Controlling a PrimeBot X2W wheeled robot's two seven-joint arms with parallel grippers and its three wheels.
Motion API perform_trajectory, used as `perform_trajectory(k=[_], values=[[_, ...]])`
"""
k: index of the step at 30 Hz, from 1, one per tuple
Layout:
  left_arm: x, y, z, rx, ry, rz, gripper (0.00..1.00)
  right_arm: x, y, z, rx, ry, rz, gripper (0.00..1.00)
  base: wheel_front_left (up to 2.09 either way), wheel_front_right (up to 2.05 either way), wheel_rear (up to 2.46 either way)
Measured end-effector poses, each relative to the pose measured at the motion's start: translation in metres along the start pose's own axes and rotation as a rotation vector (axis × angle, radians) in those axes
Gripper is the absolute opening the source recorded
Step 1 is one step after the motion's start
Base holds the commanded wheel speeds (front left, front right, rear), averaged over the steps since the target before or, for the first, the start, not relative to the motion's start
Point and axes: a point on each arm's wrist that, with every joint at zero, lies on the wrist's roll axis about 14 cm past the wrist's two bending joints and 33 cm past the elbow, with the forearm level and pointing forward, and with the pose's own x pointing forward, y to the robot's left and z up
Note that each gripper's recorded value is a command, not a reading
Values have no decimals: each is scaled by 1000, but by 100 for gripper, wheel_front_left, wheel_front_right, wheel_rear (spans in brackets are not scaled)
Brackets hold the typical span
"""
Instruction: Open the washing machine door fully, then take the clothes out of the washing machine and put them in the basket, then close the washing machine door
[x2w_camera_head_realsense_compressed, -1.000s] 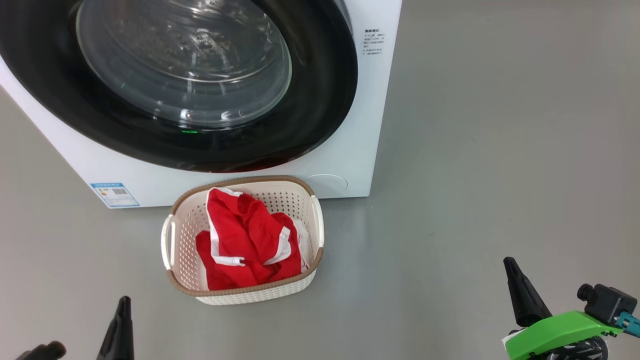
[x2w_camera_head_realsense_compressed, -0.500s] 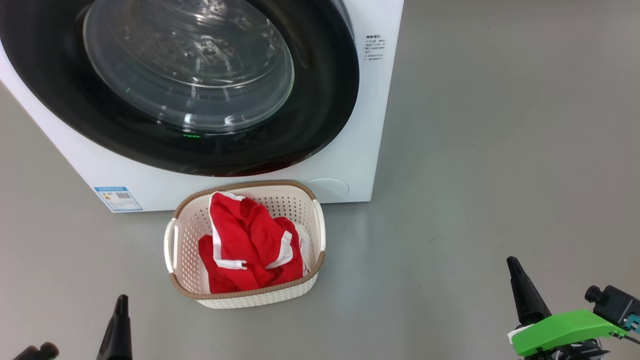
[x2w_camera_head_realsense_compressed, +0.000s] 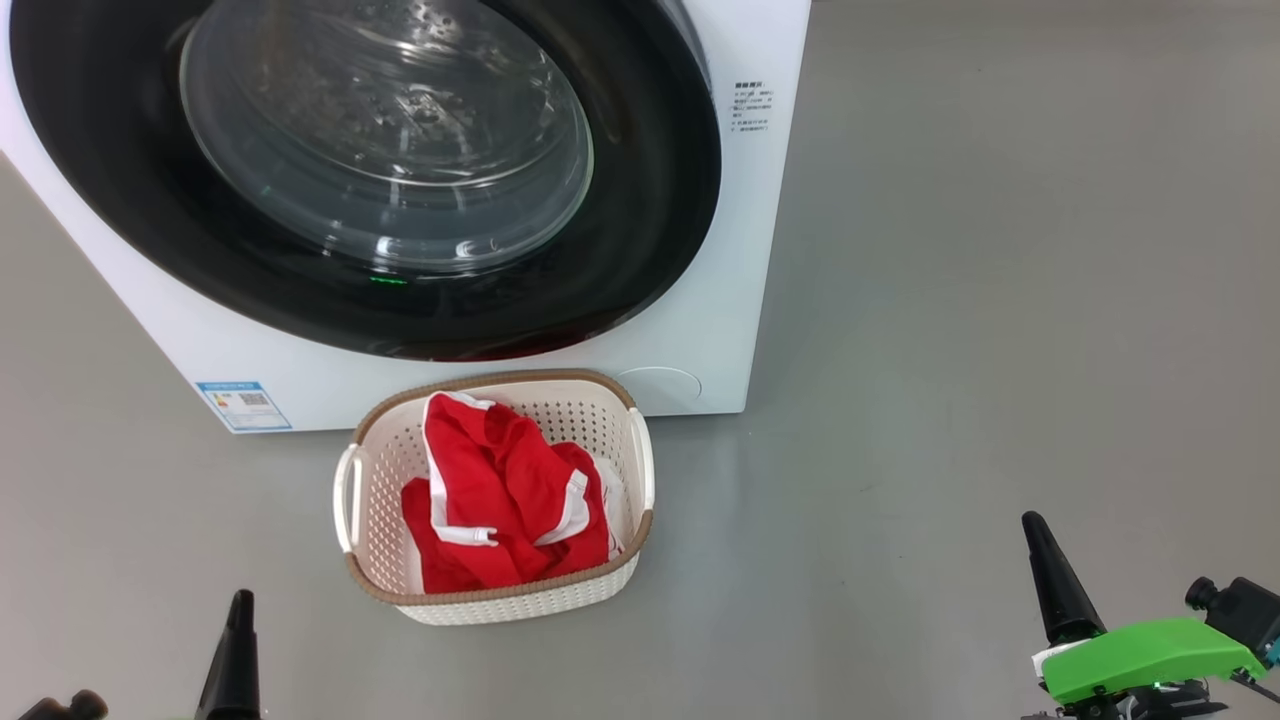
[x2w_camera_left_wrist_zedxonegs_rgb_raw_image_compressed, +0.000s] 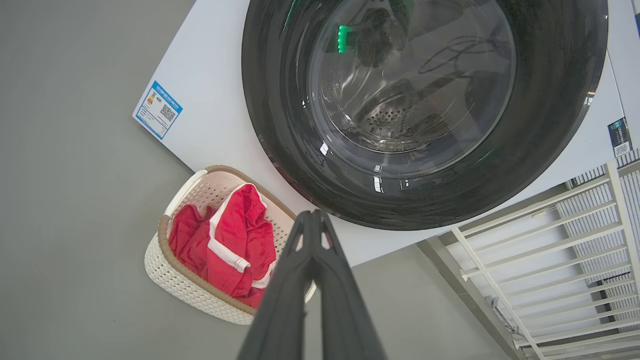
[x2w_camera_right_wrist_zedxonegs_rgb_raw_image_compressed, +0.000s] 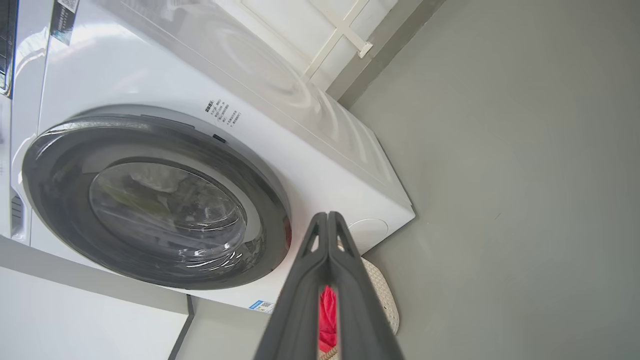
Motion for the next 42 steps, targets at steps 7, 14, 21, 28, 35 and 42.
perform_trajectory(k=[7,14,21,28,35,42], values=[[0,-2,2,-73,-2,-2,0,0,2,1,79,-3,3,0,0,0,0],[1,-7,5,-149,-12,-11,0,-1,4,4,164,-7,4,0,0,0,0],[0,-9,7,-224,-14,-15,0,-1,7,5,241,-8,10,0,0,0,0],[0,-10,9,-296,-19,-21,0,-1,10,6,316,-7,20,0,0,0,0],[-1,-13,12,-373,-22,-32,0,-2,12,9,396,-12,29,0,0,0,0],[0,-19,15,-450,-25,-51,0,-2,16,11,474,-11,43,0,0,0,0]])
